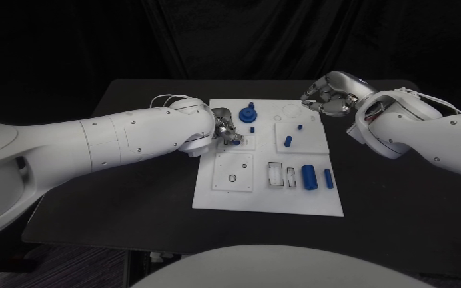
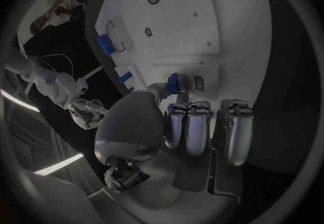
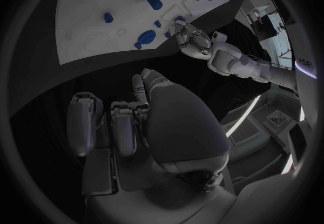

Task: Assemble the parts on the task board

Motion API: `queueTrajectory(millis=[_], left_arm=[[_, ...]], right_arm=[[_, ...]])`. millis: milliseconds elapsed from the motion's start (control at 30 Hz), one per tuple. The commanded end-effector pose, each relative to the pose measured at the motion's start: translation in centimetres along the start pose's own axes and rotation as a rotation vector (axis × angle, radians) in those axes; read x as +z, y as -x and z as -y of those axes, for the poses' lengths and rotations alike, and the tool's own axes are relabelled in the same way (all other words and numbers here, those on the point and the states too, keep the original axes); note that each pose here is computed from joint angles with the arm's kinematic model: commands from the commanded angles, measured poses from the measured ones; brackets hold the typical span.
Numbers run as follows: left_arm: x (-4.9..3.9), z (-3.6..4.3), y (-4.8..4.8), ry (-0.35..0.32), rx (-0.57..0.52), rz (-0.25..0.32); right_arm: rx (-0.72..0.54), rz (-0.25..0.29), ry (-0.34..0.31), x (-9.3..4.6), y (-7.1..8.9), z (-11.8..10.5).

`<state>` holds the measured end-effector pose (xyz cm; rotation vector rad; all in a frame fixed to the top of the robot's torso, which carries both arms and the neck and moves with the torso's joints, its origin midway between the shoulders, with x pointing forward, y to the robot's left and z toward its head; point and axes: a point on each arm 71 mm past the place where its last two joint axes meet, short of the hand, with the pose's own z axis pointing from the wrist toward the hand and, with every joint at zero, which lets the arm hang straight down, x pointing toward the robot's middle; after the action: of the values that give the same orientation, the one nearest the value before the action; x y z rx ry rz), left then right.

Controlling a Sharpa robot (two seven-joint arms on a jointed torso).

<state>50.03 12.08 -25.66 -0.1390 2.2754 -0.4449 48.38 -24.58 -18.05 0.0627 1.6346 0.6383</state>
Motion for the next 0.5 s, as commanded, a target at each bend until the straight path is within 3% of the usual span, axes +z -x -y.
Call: queueTrajectory(millis=[33, 500], left_arm=[[0.03, -0.12, 0.06, 0.005, -0.007, 0.020], [-0.02, -0.25, 0.38, 0.011, -0.032, 0.064]], right_arm=[[-0.001, -0.009, -0.023, -0.04, -0.14, 0.19], [-0.001, -0.017, -0.030, -0.06, -0.21, 0.19]])
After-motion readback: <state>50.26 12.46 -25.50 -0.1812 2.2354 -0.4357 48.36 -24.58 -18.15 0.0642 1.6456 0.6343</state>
